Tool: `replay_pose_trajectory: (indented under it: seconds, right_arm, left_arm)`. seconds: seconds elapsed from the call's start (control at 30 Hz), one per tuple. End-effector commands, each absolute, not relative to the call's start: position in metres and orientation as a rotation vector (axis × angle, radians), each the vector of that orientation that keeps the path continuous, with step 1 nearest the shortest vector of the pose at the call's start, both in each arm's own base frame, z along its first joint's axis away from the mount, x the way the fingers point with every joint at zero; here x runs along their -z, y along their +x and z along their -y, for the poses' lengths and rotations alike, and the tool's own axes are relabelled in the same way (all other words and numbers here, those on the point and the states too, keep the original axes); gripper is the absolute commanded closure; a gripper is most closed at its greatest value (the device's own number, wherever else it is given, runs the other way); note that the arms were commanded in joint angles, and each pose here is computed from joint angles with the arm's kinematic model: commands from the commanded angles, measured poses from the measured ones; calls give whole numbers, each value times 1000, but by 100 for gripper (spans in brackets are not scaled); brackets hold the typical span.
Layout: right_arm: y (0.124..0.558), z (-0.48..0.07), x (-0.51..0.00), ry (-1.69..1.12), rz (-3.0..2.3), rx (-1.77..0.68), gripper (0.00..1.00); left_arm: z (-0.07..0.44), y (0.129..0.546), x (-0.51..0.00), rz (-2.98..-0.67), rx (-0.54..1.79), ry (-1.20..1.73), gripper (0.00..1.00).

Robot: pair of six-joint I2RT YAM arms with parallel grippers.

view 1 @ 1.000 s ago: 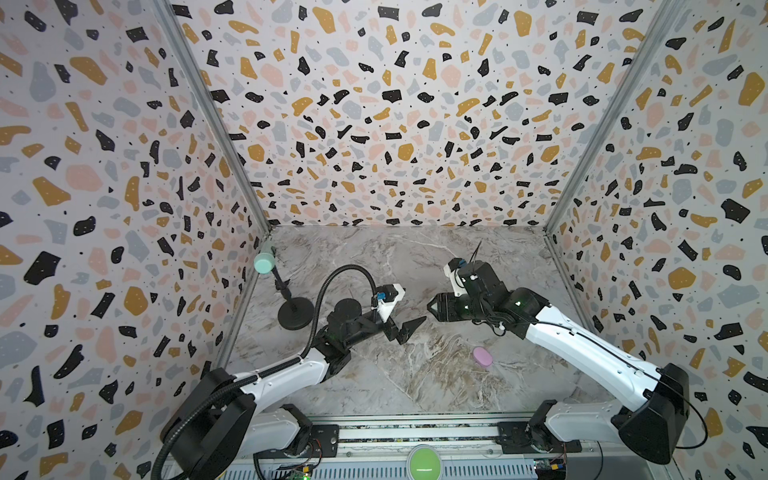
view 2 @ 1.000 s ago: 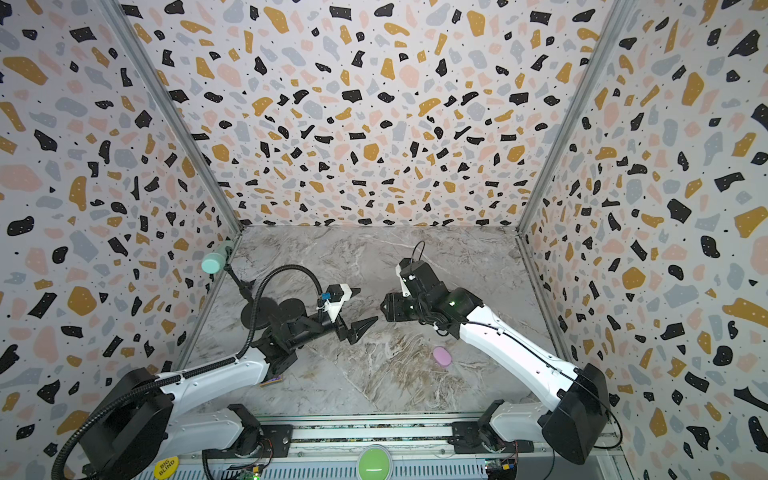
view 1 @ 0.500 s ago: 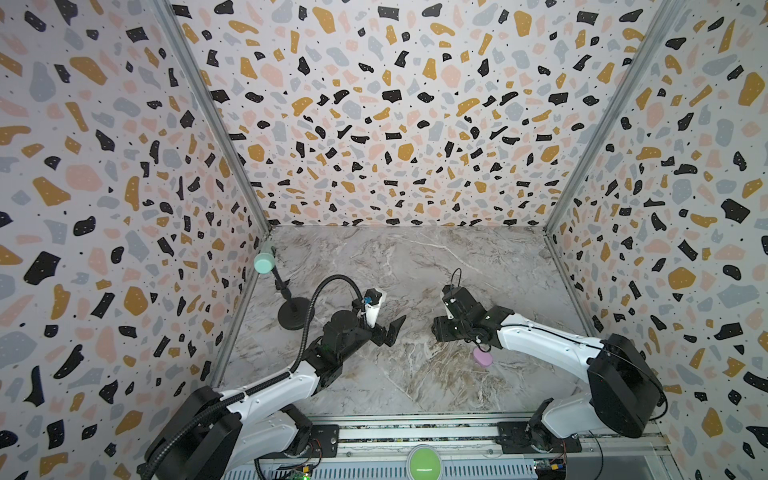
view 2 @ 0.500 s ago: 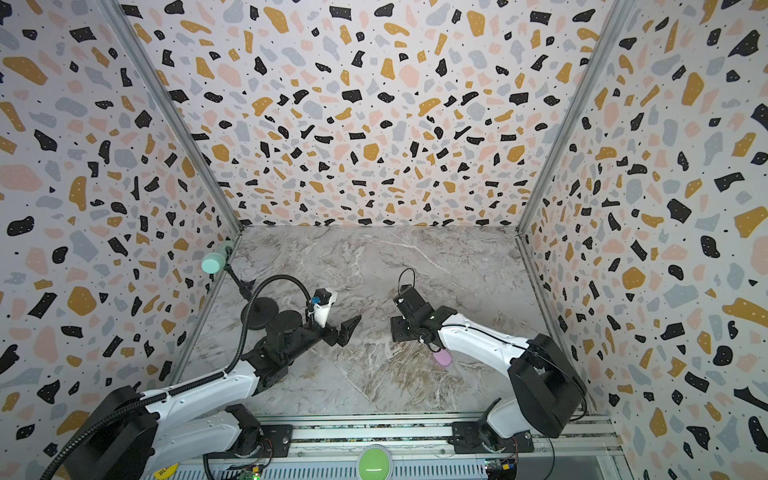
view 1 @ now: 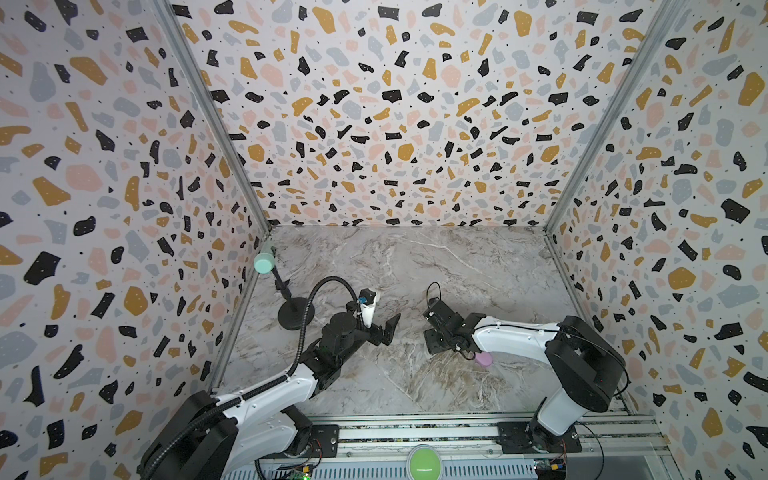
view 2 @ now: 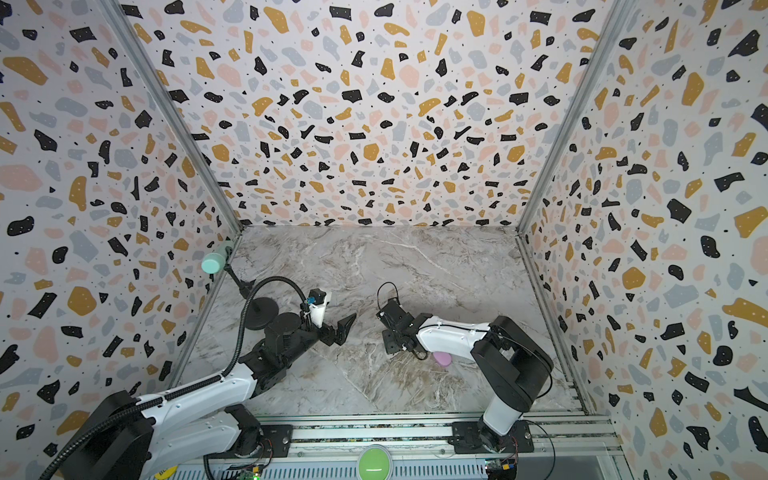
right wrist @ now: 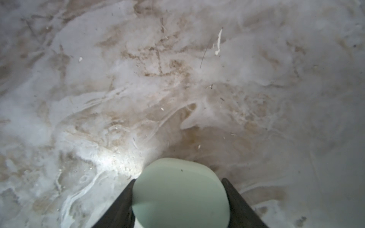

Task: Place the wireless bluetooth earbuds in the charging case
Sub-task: 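Lower the closed case onto the table and open the left gripper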

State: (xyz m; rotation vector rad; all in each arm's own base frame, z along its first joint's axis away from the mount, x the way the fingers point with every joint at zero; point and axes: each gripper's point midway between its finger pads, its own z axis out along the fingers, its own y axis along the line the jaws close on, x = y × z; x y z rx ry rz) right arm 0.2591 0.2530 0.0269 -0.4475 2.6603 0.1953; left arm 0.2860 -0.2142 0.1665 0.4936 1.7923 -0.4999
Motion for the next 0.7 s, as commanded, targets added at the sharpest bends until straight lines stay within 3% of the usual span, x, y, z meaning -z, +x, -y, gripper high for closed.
replay_pose_trajectory:
  seconds: [0.0,0.23,0.67]
  right_arm:
    - [264,-256,-29,-443,-2647,-175,51]
    - [266,-258,-43,-437,-2632,-193,30]
    - [279,-233,-142,-379,-2387,-287,0]
  left_arm:
    - [209,287,-174,-1768,486,456,0]
    - [203,288,-174,-1773,455,437,0]
    - [151,307,-186,-1769,165,253,0]
